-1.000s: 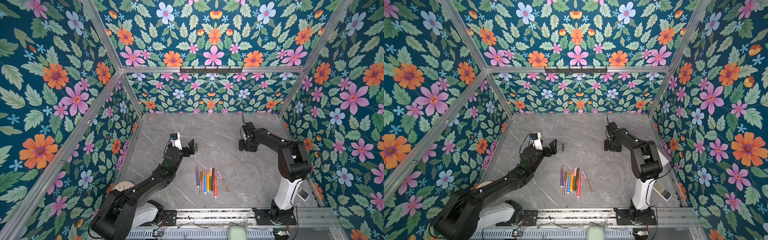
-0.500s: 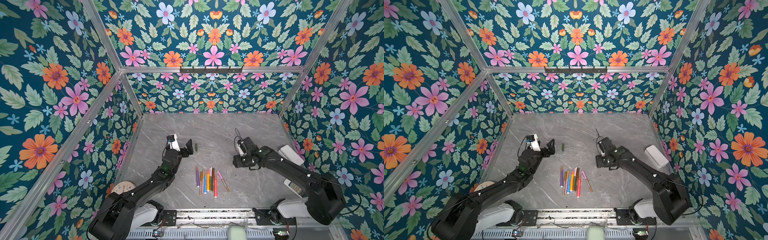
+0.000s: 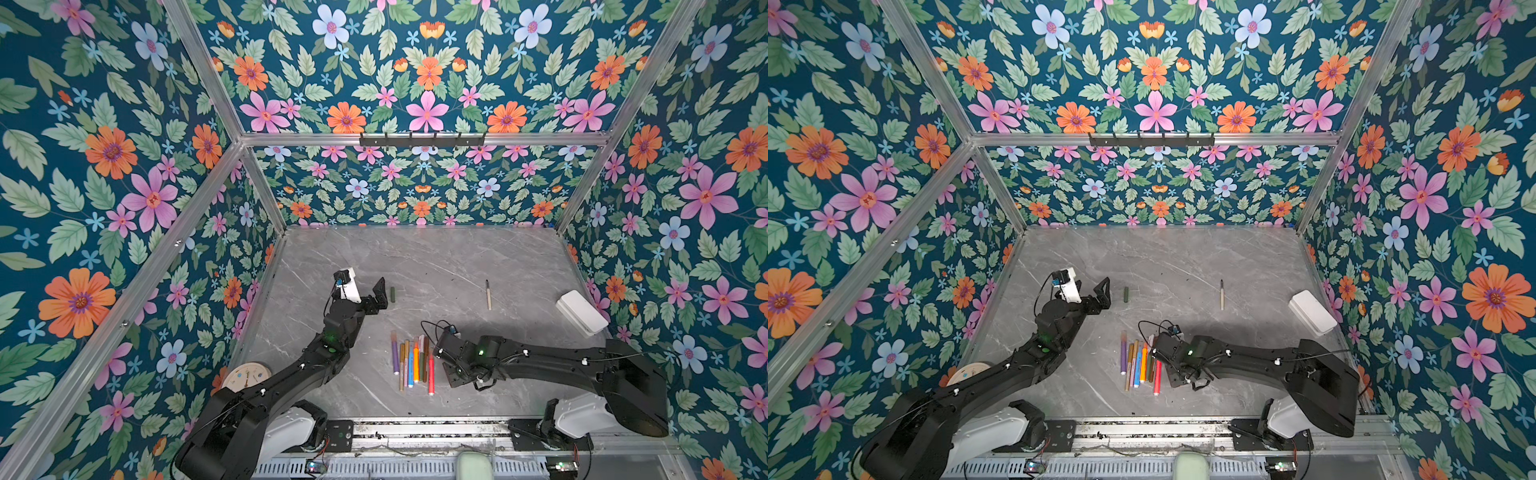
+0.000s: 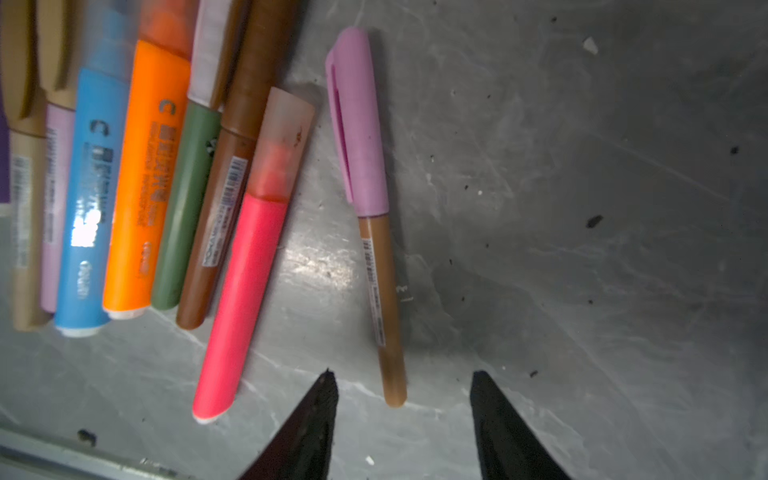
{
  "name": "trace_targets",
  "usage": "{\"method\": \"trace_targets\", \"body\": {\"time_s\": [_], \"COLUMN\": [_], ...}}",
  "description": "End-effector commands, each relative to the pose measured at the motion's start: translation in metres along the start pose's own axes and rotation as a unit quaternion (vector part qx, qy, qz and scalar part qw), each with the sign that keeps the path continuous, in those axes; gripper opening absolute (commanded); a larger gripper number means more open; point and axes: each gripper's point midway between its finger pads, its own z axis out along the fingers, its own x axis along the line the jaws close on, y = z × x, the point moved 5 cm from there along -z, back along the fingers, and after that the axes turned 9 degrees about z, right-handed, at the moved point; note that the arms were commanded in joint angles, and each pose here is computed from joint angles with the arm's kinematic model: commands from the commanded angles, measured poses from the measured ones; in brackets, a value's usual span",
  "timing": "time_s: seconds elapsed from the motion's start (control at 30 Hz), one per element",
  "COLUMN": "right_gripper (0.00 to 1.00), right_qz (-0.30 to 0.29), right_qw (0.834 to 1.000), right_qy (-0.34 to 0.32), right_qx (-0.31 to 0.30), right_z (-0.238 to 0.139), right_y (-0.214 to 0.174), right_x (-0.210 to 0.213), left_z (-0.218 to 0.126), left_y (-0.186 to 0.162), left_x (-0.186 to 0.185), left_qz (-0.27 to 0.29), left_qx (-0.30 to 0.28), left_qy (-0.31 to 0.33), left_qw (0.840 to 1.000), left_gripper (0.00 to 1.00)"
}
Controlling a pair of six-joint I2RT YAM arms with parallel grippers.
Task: Open the pen caps
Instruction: 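Grasp the pink-capped tan pen barrel with the right gripper, then lift the pink-capped pen with the right gripper while the left gripper closes on its cap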
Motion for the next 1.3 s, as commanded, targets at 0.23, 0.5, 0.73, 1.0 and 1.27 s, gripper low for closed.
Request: {"method": "trace_targets", "body": {"time_s": [0.23,0.5,0.73,1.0,1.27], "right_gripper": [0.4,0.03,0.0,0.0,0.0], "right_qz": [0.004,0.018,0.044,0.044,0.025], "right_qw": [0.999,0.999,0.997,0.982,0.973], "right_qy": [-0.049,-0.043,0.027,0.17,0.22], "right_qx": [-0.003,-0.013,-0.055,-0.07,-0.059], "right_z": [0.019,0.021,-0.008,-0.04,-0.046], "right_y": [0.005,0.002,0.021,0.035,0.042], "right_x": [0.0,-0.006,-0.02,-0.002,0.02], "left_z": [-0.019,-0.032,-0.044,-0.043,-0.041], "left_y": [-0.03,-0.063,-0.091,-0.09,-0.094], "left_x": [-0.026,-0.037,-0.084,-0.123,-0.144], "left_qz": [-0.062,-0.078,-0.12,-0.197,-0.208], "left_qx": [0.121,0.208,0.26,0.272,0.29], "left_qy": [-0.053,-0.089,-0.187,-0.28,-0.311], "left_qw": [0.989,0.971,0.94,0.899,0.881], "left_gripper": [1.0,1.0,0.94,0.79,0.71]}}
